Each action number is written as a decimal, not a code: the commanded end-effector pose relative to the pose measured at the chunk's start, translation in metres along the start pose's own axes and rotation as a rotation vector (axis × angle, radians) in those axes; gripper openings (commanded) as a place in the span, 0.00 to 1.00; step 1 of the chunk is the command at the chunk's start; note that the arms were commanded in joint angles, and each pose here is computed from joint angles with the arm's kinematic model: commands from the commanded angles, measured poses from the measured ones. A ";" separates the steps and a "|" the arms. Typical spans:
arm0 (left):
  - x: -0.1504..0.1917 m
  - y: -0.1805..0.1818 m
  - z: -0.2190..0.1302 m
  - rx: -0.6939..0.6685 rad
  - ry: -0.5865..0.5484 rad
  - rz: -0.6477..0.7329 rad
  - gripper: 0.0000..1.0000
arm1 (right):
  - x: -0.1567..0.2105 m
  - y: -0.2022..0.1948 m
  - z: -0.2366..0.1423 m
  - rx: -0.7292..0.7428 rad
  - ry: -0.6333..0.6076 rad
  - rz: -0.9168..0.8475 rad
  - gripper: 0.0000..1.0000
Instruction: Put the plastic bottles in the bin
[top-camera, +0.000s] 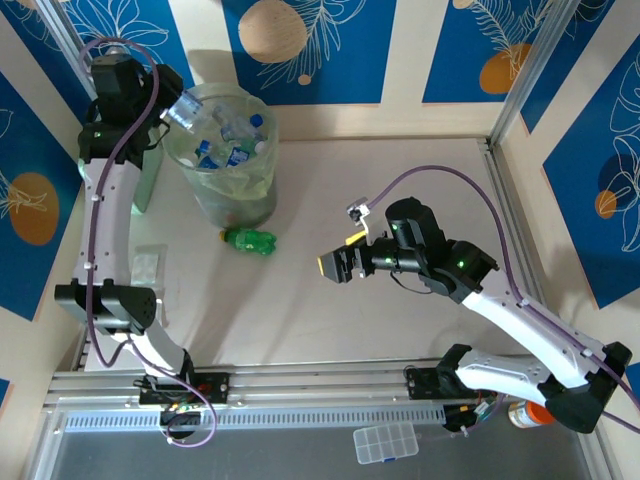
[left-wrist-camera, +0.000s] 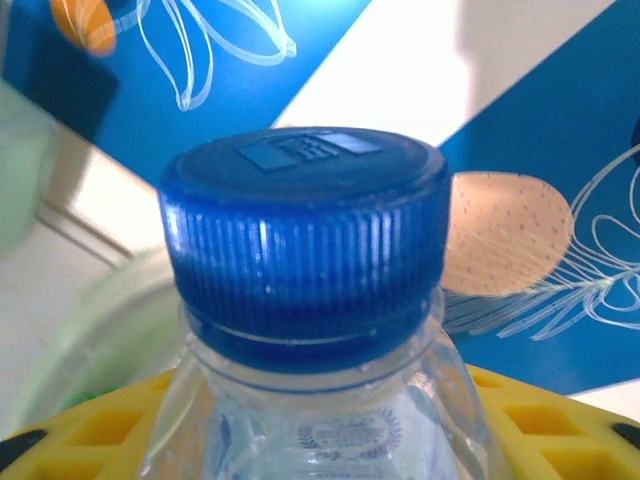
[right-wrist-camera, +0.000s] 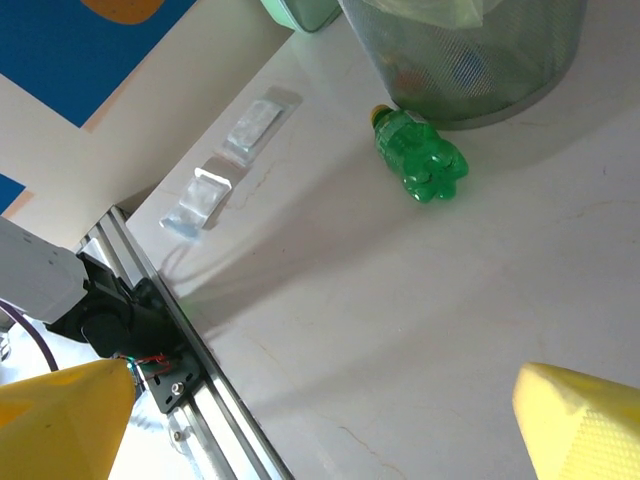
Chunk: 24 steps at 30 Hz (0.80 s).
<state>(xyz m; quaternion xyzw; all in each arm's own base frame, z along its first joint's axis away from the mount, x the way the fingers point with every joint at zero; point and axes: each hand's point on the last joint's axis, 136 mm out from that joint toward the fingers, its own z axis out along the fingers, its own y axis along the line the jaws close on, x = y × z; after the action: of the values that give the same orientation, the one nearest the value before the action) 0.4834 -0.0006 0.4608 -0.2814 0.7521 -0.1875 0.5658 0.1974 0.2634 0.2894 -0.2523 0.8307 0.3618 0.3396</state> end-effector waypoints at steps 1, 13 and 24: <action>-0.011 0.021 0.006 -0.130 -0.031 0.158 0.32 | 0.004 0.000 0.000 -0.017 0.009 0.023 0.98; 0.028 0.034 0.058 -0.166 0.150 0.271 0.35 | 0.000 -0.002 0.007 -0.008 0.018 0.036 0.98; 0.066 0.045 0.074 -0.197 0.268 0.429 0.38 | 0.000 -0.004 0.014 -0.005 0.031 0.051 0.98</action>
<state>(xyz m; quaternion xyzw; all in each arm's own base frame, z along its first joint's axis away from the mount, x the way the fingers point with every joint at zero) 0.5303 0.0062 0.3654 -0.1839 0.8662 -0.0284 0.4638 0.2046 0.2677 0.2720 -0.2395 0.8466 0.3557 0.3154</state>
